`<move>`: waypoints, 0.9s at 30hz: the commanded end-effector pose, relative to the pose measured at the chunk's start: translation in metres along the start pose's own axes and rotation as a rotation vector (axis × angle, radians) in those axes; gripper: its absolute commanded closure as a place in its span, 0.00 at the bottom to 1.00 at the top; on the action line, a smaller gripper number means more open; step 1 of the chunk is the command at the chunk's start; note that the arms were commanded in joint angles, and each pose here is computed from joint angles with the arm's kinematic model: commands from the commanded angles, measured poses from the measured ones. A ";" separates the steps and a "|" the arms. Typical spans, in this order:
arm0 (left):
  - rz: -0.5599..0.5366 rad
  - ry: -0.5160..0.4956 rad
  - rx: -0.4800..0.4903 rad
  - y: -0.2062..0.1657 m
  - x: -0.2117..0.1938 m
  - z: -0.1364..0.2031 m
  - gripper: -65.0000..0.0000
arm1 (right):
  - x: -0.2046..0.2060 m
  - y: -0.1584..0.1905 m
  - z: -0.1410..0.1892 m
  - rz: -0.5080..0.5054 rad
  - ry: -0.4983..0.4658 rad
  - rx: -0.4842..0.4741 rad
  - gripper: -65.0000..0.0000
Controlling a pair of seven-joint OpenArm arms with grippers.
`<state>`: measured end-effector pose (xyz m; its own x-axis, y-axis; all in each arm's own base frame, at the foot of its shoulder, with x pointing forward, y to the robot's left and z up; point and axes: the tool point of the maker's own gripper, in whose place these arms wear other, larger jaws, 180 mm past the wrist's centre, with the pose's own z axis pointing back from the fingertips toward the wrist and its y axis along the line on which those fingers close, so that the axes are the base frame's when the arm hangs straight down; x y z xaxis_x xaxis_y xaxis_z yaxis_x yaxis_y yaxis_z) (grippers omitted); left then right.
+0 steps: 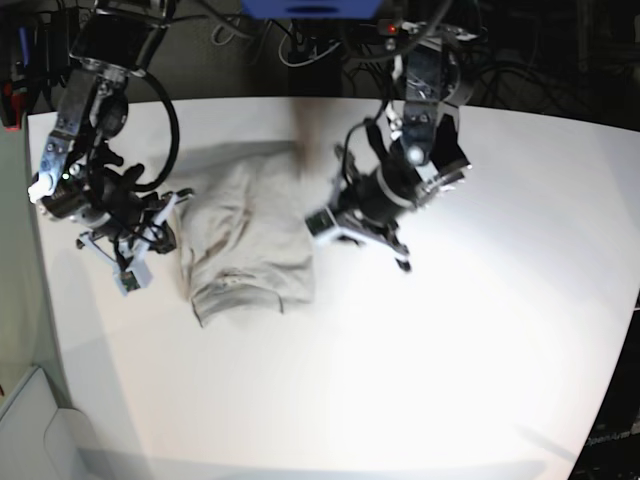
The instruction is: Layout the t-shirt on the table in an organized manner, then fold the t-shirt properly
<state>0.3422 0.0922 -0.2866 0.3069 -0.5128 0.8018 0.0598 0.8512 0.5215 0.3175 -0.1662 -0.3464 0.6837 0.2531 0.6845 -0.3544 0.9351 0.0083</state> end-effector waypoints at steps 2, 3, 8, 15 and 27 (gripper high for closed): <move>0.003 0.019 0.028 0.011 -0.003 0.013 0.99 | 0.016 0.001 0.003 0.001 -0.057 0.001 1.00; 0.003 0.041 0.023 0.009 -0.011 0.019 0.99 | 0.015 0.004 0.001 -0.006 -0.054 0.009 1.00; -0.001 0.097 -0.005 0.001 -0.033 0.039 0.99 | -0.022 0.017 -0.013 -0.062 0.032 0.062 1.00; -0.014 0.104 -0.007 0.001 -0.038 0.040 0.99 | -0.040 0.023 -0.018 -0.093 0.042 0.084 1.00; -0.029 0.089 0.014 0.011 -0.033 0.042 0.99 | -0.054 0.068 -0.041 -0.079 0.044 0.209 1.00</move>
<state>0.2901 0.1164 -0.3052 0.4158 -0.5354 0.7352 0.0726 0.8253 0.5600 0.2806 -0.1034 -0.4146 0.7408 0.1769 0.6481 -0.4147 0.8793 0.2340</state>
